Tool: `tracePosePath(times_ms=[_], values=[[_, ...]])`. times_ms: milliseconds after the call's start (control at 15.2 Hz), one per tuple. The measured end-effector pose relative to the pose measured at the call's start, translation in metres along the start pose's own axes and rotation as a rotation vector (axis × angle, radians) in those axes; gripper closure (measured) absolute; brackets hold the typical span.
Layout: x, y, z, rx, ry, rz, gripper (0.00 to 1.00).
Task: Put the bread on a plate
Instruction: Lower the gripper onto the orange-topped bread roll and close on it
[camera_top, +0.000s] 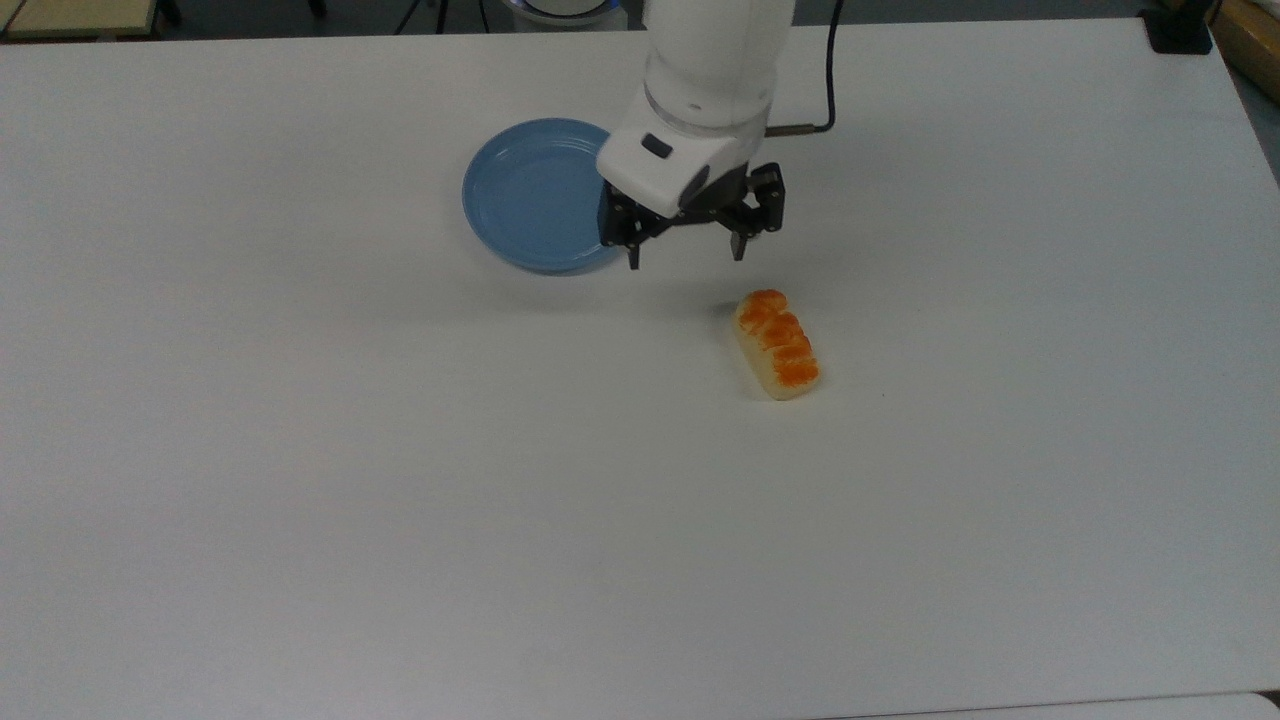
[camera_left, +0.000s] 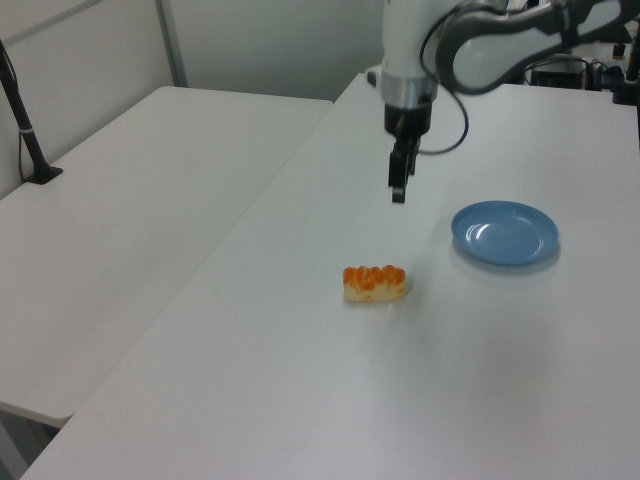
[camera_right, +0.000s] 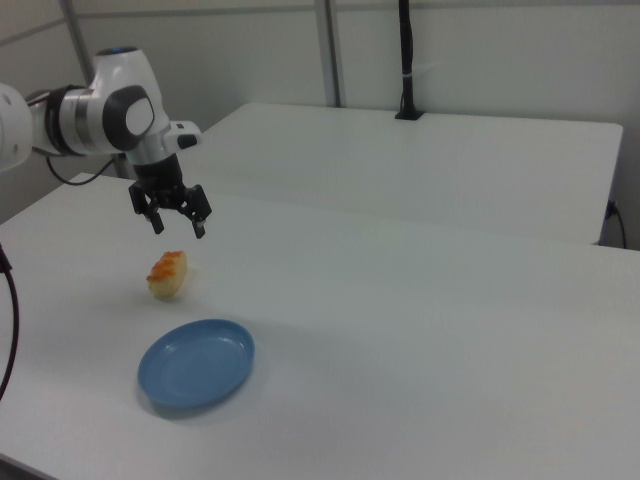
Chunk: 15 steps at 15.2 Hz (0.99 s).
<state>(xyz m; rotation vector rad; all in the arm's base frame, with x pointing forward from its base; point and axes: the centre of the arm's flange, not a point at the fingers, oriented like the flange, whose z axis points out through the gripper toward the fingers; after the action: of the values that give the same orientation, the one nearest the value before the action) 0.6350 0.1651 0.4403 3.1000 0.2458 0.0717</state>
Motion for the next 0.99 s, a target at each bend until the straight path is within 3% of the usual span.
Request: tracePosePath(times_ms=[460,855,920,986], values=[[0.008,-0.065,0.083,0.014,-0.037,-0.097,0.00],[0.006,-0.084,0.122,-0.032,-0.060,-0.124,0.01],[0.007,-0.084,0.124,-0.033,-0.056,-0.125,0.04],[0.008,-0.084,0.124,-0.036,-0.051,-0.128,0.14]])
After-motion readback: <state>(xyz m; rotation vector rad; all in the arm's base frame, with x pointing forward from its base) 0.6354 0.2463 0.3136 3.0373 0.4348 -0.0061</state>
